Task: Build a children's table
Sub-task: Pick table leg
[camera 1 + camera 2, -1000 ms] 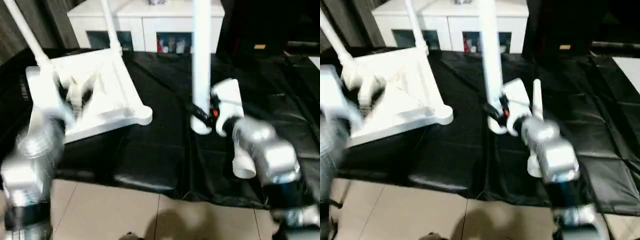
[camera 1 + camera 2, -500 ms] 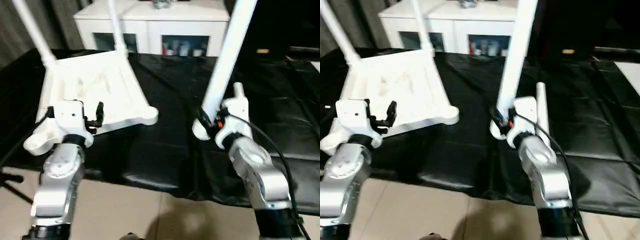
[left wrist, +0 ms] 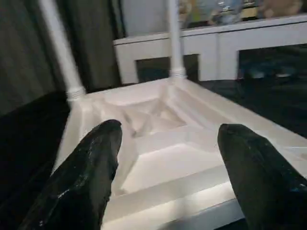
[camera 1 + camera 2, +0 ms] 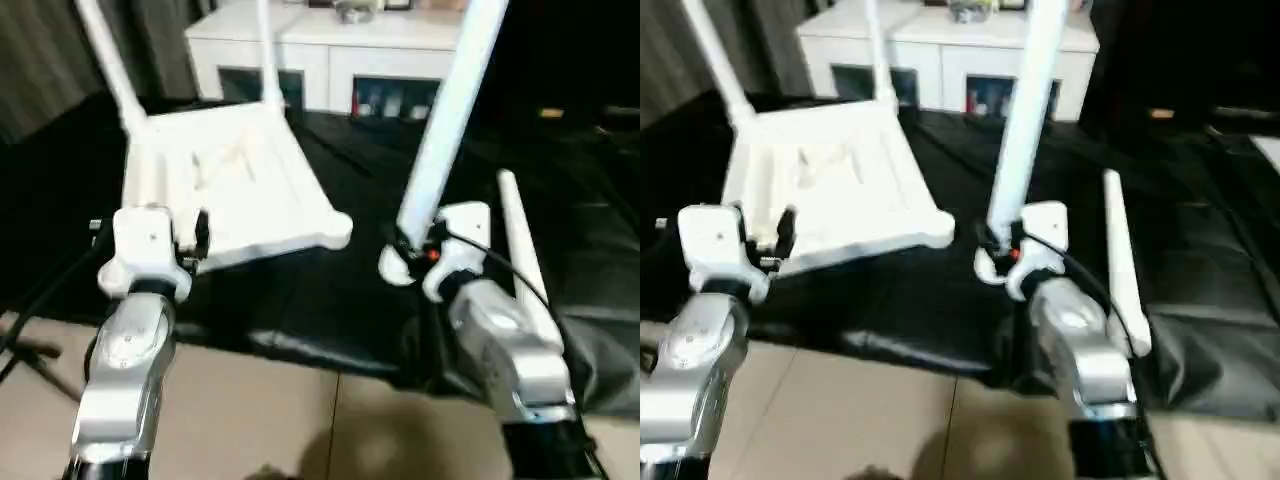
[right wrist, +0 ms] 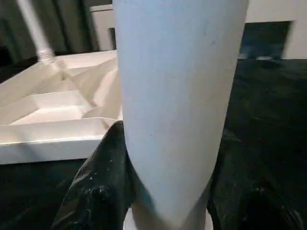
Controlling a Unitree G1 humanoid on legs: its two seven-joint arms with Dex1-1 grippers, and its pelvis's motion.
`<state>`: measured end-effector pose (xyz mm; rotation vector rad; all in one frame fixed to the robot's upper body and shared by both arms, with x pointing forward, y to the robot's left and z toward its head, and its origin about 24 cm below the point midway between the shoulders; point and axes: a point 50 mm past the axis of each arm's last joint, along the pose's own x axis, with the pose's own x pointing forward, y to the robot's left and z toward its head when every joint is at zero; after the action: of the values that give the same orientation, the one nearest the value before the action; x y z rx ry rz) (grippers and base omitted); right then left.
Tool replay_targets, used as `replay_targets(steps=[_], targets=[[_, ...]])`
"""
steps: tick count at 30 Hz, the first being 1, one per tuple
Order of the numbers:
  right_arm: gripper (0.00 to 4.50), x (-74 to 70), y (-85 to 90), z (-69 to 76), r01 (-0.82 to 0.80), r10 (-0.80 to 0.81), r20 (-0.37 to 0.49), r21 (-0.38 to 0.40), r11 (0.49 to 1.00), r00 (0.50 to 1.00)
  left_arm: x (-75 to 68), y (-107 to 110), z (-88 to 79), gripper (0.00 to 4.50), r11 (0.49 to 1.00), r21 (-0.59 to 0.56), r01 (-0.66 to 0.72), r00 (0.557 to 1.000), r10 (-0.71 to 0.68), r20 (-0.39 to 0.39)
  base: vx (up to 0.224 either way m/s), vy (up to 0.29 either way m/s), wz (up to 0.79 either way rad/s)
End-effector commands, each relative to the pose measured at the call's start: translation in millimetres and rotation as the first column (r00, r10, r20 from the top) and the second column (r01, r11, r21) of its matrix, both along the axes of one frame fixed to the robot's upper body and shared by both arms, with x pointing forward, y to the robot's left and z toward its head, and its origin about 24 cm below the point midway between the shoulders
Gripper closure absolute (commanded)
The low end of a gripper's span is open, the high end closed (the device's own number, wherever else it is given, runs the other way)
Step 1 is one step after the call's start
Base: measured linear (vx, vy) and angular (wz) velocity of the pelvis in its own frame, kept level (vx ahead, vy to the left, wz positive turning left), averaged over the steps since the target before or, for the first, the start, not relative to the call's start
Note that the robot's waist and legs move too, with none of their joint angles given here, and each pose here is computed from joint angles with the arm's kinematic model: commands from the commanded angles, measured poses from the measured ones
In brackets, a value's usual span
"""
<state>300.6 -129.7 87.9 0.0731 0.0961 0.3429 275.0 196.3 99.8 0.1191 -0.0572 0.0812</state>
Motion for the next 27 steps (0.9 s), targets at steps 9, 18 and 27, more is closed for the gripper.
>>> replay_targets(steps=[9,18,27], targets=[[2.64,0.5,1.7,2.0,-0.03,0.03,0.009,-0.035,0.999,1.0,3.4,-5.6,3.3,0.88,0.998,0.056,-0.011,1.0,0.011,0.009,-0.032,0.109,-0.2],[2.64,0.8,0.1,-0.3,-0.035,0.034,-0.013,-0.053,0.998,0.999,5.1,-3.9,-0.6,0.88,1.0,-0.006,-0.019,0.999,0.019,-0.029,-0.039,0.111,0.14],[2.64,1.5,-0.4,-2.7,-0.028,0.026,-0.028,-0.058,0.998,0.999,5.1,-1.4,-1.4,0.88,0.999,-0.029,-0.016,0.999,0.015,-0.037,-0.001,-0.036,-0.01]])
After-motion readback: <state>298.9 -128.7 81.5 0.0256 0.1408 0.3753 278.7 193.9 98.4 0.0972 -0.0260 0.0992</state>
